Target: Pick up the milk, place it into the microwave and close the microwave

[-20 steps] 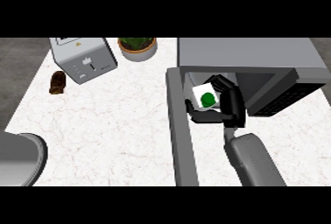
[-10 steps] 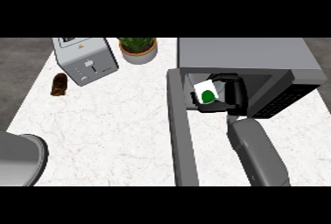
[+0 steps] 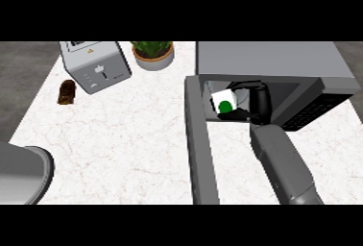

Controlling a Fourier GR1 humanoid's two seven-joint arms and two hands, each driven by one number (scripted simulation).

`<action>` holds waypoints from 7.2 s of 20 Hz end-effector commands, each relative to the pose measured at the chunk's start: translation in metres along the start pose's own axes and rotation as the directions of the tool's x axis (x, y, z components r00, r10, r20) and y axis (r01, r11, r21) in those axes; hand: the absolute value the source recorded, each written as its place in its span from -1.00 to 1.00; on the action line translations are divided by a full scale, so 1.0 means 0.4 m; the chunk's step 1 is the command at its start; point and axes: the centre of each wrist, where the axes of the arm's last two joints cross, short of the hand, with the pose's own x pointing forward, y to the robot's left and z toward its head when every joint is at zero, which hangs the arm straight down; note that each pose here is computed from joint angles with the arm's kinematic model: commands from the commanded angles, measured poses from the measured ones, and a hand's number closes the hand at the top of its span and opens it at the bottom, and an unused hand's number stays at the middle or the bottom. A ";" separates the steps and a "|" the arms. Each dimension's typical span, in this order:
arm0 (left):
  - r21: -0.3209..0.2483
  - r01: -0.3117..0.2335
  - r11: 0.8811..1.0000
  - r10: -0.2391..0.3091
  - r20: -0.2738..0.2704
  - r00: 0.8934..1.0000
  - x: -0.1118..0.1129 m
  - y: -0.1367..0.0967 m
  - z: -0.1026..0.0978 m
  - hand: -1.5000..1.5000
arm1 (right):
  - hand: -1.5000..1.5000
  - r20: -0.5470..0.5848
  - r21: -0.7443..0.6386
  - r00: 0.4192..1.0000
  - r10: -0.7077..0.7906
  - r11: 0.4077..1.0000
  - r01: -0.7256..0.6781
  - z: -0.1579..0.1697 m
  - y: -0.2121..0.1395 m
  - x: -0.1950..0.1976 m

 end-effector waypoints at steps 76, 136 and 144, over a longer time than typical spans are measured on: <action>-0.082 -0.026 0.996 0.026 0.007 1.000 -0.105 -0.019 -0.101 -1.00 | -1.00 -0.191 0.001 0.797 0.573 0.812 -0.583 -0.136 -0.085 -0.049; -0.671 0.084 0.737 -0.124 -0.013 0.992 -0.157 -0.588 -0.373 1.00 | -1.00 -0.143 -0.048 0.972 -0.189 0.982 0.184 0.404 -0.471 0.108; -0.752 0.172 0.636 -0.213 0.042 0.976 -0.227 -0.786 -0.368 1.00 | -1.00 -0.102 0.007 0.977 -0.188 0.982 0.190 0.405 -0.485 0.171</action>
